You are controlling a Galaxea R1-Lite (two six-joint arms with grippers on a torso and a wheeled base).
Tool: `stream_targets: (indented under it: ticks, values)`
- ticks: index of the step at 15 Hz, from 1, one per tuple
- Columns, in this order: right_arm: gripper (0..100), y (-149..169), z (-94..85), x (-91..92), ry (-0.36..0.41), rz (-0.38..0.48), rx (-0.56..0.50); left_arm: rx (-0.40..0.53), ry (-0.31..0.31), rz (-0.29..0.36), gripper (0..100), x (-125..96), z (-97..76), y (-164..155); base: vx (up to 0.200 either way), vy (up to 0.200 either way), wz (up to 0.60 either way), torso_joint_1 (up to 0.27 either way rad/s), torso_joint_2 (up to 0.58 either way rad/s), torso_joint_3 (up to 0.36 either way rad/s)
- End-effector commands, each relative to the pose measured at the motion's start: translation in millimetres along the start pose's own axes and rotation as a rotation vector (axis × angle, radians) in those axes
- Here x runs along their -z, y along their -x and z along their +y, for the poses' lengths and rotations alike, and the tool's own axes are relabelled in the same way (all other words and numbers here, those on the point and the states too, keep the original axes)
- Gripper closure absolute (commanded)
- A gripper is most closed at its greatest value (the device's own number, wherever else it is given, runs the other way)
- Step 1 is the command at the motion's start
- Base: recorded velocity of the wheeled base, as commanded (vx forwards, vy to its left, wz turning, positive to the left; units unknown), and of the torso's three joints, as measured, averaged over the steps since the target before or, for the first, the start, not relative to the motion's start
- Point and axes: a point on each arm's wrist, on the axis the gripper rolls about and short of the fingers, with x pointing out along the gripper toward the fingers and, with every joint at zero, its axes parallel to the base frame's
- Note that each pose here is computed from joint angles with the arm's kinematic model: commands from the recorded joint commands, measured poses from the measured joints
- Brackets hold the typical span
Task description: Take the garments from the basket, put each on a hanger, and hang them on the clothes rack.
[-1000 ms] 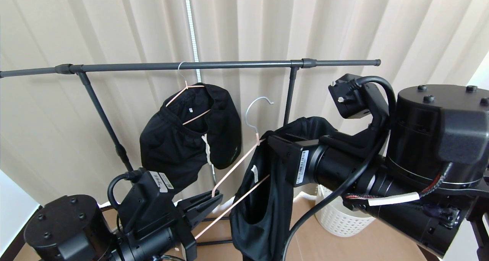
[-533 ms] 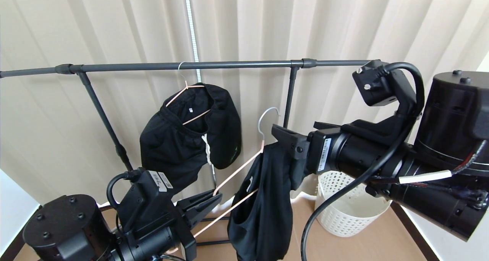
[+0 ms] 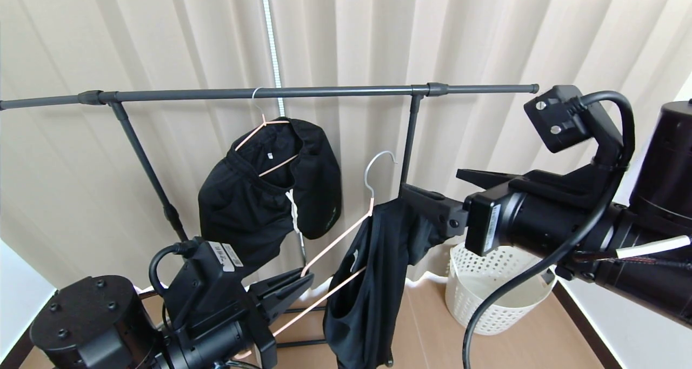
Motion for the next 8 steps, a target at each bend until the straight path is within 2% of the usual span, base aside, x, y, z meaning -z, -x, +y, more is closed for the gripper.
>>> stream_targets:
  ticks: [1, 3, 4, 6, 7, 8]
  values:
    - [0, 13.1, -32.4, -0.6, 0.054, 0.000, 0.000, -0.002, 0.000, -0.002, 100, -0.4, 0.3, 1.0, 0.000, 0.000, 0.00, 0.000, 0.00, 0.000]
    - [0, 17.1, -79.3, -5.3, 0.215, 0.036, -0.099, 0.016, 0.004, 0.006, 100, 1.4, -0.7, 2.8, 0.000, 0.000, 0.00, 0.000, 0.00, 0.000]
    - [0, 18.9, -91.3, -10.0, 0.286, 0.060, -0.155, 0.018, 0.002, 0.006, 100, 1.4, -0.8, 3.3, 0.000, 0.000, 0.00, 0.000, 0.00, 0.000]
    - [0, 20.5, -101.8, -19.3, 0.356, 0.124, -0.243, 0.013, 0.002, 0.005, 100, 1.2, 0.4, 4.1, 0.000, 0.000, 0.00, 0.000, 0.00, 0.000]
    - [0, 12.1, -106.0, -21.9, 0.389, 0.195, -0.303, 0.018, 0.003, 0.006, 100, 1.2, 0.2, 6.3, 0.000, 0.000, 0.00, 0.000, 0.00, 0.000]
    - [0, 7.9, -107.4, -23.5, 0.413, 0.217, -0.333, 0.033, 0.003, 0.005, 100, 1.4, -0.3, 7.0, 0.000, 0.000, 0.00, 0.000, 0.00, 0.000]
